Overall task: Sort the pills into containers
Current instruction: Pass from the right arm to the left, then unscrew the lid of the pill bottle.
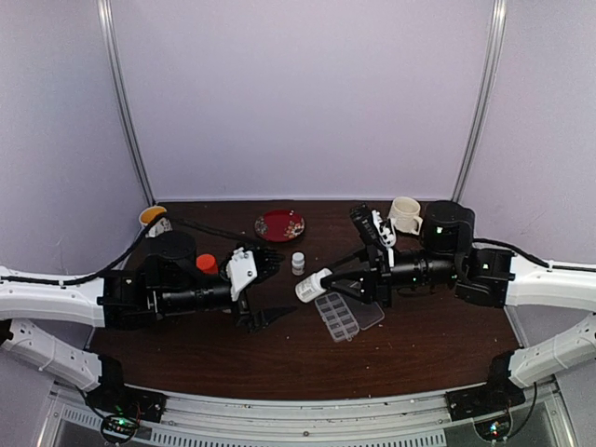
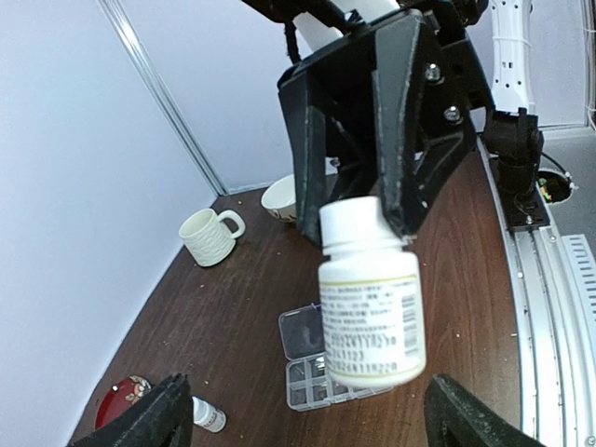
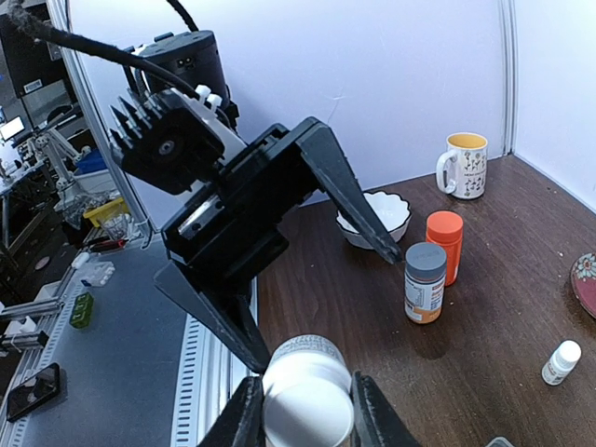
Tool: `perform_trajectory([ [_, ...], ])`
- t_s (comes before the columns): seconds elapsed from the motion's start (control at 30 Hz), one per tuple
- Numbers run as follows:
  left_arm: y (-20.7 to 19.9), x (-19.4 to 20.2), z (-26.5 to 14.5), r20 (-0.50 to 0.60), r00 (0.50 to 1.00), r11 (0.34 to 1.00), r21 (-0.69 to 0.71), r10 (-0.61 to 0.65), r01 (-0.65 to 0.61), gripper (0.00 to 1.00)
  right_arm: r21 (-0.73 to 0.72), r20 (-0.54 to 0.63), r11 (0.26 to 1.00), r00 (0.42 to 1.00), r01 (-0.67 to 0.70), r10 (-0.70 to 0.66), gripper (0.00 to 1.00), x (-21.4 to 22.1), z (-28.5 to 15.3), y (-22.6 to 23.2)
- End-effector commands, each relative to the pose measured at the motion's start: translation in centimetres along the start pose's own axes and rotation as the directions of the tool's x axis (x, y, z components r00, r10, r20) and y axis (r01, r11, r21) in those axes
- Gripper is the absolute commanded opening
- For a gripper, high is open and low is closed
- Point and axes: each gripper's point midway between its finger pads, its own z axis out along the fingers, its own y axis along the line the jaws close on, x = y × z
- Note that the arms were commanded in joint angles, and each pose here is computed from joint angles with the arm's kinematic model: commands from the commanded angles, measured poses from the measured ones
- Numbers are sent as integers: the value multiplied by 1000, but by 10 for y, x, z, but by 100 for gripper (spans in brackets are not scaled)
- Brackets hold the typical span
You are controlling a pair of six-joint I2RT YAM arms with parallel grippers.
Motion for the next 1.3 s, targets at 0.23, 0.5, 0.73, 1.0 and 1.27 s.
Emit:
perform_trajectory([
  [0.23,14,-32,8,101,994,997,-60,45,-39,82,42,24,998,999,39,-40,0,-18,18,2],
  [0.5,1,-26,18,87,995,999,9,48,-49,56,48,27,998,998,47,-48,0,-21,24,-1],
  [0.73,0,-22,20,77,996,999,7,39,-40,28,50,20,998,999,44,-45,0,-17,29,-3],
  [1.0,1,-10,19,36,998,999,-8,50,-49,15,117,-9,993,1000,-15,16,62,-12,20,-11],
  [1.27,5,12,26,-66,988,989,-33,139,-141,11,251,-115,918,933,-306,342,75,7,2,-20],
])
